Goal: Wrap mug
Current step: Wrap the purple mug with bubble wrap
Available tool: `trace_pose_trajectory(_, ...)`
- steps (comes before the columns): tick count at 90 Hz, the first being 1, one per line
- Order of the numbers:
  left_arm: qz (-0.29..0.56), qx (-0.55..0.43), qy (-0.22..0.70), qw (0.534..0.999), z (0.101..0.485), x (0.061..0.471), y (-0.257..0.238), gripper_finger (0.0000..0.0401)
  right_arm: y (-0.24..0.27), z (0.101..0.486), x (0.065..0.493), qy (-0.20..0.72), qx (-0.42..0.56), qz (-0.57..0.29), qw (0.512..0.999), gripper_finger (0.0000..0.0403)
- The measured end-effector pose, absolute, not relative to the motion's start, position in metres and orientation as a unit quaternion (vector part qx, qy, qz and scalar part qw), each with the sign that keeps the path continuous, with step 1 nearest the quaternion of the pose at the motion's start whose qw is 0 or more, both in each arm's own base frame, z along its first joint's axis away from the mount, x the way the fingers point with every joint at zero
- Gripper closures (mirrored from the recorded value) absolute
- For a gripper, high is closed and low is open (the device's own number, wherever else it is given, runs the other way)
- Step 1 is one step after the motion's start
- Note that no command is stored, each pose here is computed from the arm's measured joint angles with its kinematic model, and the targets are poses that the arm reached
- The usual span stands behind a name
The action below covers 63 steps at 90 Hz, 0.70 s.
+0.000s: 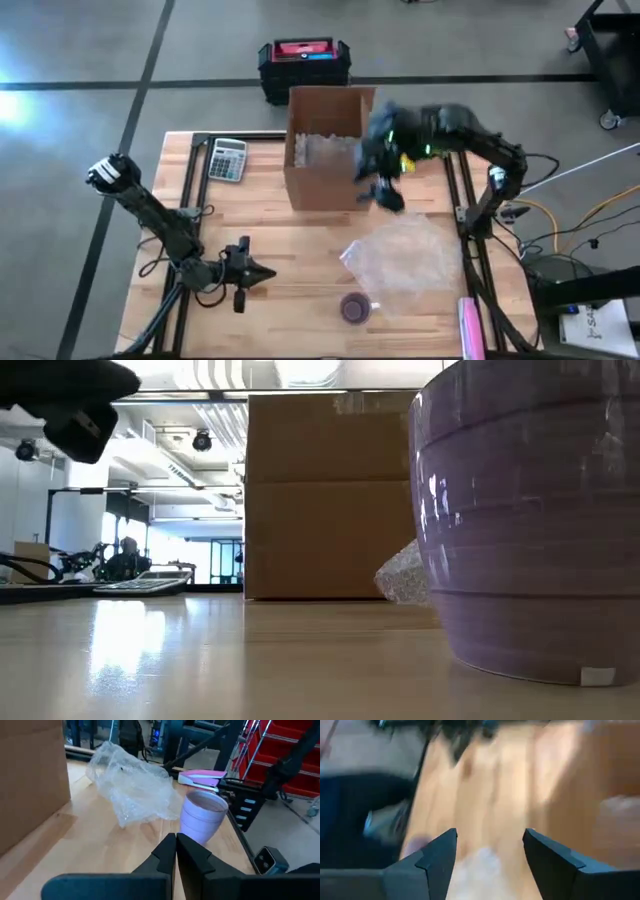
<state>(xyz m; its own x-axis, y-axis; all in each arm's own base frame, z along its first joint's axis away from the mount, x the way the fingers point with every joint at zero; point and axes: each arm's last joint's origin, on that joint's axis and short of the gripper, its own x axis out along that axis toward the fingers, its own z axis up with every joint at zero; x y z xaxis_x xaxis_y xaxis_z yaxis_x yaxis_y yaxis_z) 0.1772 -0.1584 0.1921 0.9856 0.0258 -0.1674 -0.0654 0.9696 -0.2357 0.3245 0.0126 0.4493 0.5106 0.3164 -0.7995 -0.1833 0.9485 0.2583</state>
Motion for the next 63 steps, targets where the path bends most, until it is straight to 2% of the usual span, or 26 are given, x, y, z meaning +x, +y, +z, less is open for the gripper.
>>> trace_pose_trajectory(13, 0.045, -0.109, 0.083, 0.989, 0.194, 0.198, -0.164, 0.0401, 0.075, 0.422, 0.323, 0.539, 0.046, 0.173, 0.823, 0.0207)
trace_pose_trajectory(33, 0.049, -0.108, 0.090, 0.989, 0.196, 0.230, -0.184, 0.0401, 0.154, 0.358, 0.306, 0.620, -0.046, 0.074, 0.780, 0.0220)
trace_pose_trajectory(48, 0.027, -0.120, 0.092, 0.988, 0.198, 0.252, -0.209, 0.0401, 0.204, 0.308, 0.295, 0.606, -0.050, 0.070, 0.791, 0.0227)
trace_pose_trajectory(63, 0.004, -0.119, 0.101, 0.988, 0.197, 0.274, -0.240, 0.0401, 0.231, 0.272, 0.293, 0.567, -0.013, 0.093, 0.819, 0.0228)
